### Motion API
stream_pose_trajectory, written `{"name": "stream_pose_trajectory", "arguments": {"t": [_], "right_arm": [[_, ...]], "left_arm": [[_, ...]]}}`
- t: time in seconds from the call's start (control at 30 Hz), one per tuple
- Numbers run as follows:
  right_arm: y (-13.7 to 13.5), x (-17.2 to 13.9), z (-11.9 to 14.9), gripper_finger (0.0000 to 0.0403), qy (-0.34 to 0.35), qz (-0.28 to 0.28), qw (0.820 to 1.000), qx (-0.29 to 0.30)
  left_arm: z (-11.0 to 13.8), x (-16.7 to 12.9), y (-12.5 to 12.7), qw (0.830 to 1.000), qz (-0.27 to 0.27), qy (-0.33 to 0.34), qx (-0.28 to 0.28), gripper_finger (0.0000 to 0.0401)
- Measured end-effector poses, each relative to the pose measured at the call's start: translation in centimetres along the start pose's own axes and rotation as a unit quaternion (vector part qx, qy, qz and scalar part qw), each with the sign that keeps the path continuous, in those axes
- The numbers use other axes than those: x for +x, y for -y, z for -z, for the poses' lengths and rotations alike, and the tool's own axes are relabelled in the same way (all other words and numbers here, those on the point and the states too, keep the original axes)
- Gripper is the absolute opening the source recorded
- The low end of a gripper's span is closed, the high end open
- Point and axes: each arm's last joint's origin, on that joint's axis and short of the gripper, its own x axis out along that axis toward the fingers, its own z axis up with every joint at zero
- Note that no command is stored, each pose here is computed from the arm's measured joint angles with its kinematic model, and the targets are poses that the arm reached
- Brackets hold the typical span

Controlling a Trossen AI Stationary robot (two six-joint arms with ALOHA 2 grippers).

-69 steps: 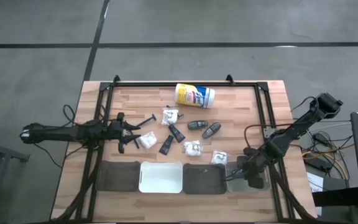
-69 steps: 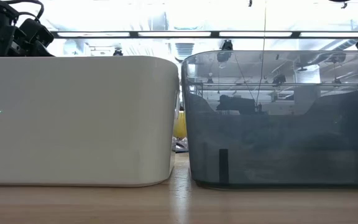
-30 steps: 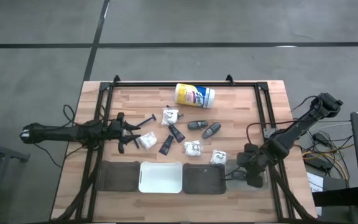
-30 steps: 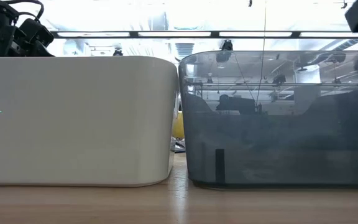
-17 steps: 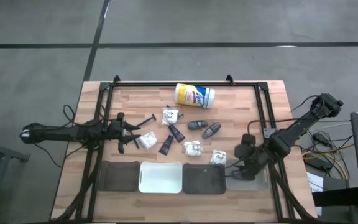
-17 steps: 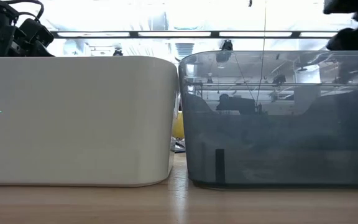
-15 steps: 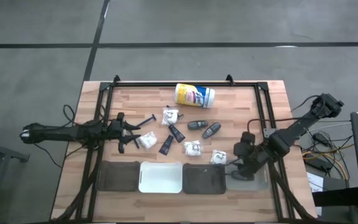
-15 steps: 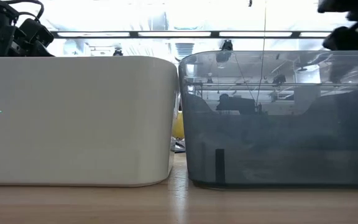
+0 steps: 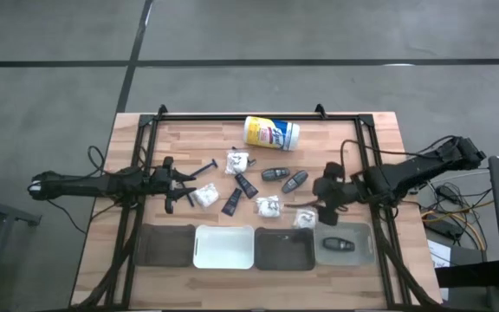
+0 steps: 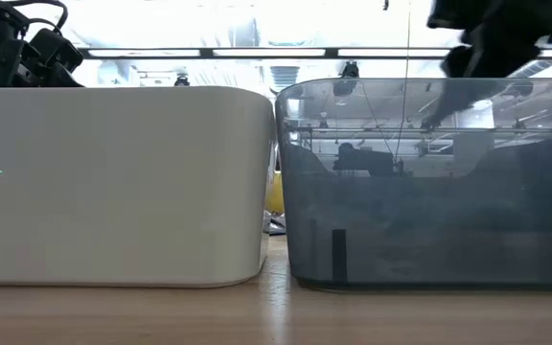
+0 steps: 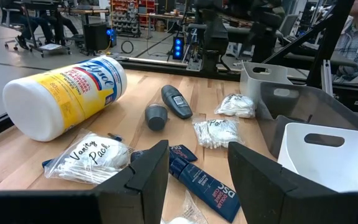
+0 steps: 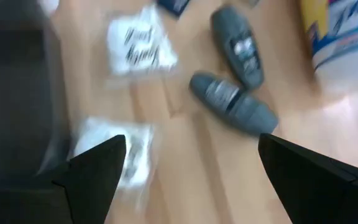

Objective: Pick & Place Travel size toiletries
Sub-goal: Put the gray deodorant into the gray bin

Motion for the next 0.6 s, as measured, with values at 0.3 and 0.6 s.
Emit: {"name": "stream_pose_trajectory", "arguments": {"t": [0.3,0.6], "right_arm": [[3.2,1.1,-2.7,0.0364,0.070,0.033,0.997,0.012],[5.6,1.6,-3.7,0.0363,0.096,0.066,0.992,0.037]], "left_arm": [[0.0,0.0,0.0,1.000,0.000,0.000,0.000,0.0171],[0.0,0.0,0.0,1.000,0.000,0.000,0.000,0.0171]]}}
